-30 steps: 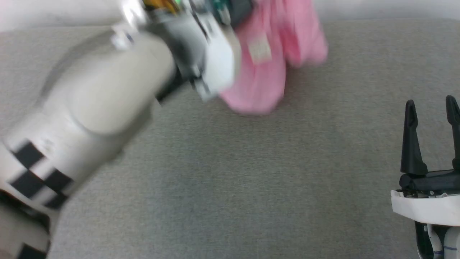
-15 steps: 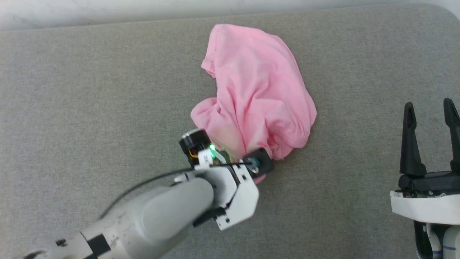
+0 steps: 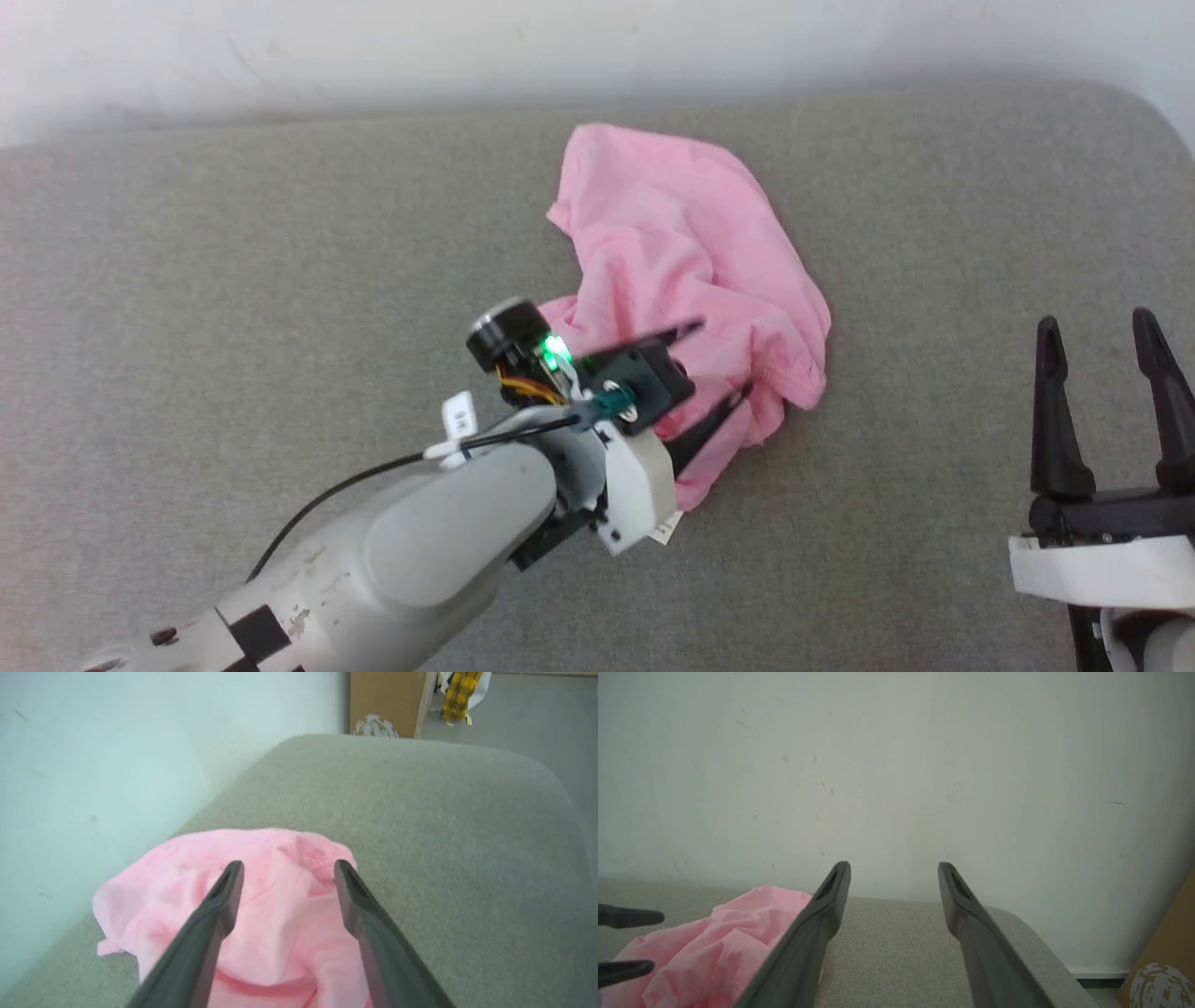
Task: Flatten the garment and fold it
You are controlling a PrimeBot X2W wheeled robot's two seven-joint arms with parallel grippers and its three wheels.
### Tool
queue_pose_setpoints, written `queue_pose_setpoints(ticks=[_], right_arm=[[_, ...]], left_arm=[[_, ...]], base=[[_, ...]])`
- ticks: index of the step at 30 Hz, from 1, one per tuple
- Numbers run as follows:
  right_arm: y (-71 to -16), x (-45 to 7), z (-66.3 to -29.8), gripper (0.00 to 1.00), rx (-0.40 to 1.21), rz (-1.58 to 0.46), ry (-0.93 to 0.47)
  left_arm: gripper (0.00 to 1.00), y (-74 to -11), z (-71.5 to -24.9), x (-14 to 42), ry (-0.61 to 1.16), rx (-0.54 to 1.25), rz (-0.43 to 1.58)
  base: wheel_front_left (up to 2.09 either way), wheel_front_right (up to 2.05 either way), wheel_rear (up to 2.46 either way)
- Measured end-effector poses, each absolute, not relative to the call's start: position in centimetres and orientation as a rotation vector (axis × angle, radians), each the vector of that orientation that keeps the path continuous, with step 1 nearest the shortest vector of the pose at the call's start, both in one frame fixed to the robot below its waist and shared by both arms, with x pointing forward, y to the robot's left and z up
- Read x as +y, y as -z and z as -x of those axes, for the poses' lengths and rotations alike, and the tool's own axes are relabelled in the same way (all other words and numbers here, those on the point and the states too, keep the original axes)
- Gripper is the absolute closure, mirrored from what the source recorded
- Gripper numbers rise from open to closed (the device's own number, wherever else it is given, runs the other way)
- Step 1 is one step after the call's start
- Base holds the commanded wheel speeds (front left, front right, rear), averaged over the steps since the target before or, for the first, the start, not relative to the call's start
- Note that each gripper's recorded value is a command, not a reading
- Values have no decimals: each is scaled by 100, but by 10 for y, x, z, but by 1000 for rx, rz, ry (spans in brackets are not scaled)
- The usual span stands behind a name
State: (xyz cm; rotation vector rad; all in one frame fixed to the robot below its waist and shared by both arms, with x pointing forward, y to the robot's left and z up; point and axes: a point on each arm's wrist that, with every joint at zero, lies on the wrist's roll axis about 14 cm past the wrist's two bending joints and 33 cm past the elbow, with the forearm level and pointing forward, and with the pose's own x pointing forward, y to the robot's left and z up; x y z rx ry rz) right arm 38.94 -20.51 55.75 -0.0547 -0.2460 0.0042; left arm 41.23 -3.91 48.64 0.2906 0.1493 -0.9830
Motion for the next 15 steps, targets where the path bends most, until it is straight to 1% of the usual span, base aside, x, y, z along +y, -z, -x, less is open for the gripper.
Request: queue_pose_setpoints(ticks=[3,6,10,13,15], right_arm=[[-563,-205,-382,0,-260,54,-4],[-569,-204,-376,0,-277,54,-6],[-576,-201,-374,0,-297,50,-17],[-578,-198,-375,0,-306,43,-26],[-579,-198,-376,0,-309,38,-26]], left_arm=[[0,-534,-423,-34,888,-45,-239],[0,-577,-435,-14,727,-219,-194],[0,-611,-447,35,460,-339,-173],[0,-636,-443,73,274,-418,-118],[0,-638,-438,98,168,-434,-104]], base=[[0,0,0],[0,0,0],[0,0,0],[0,0,0],[0,0,0]])
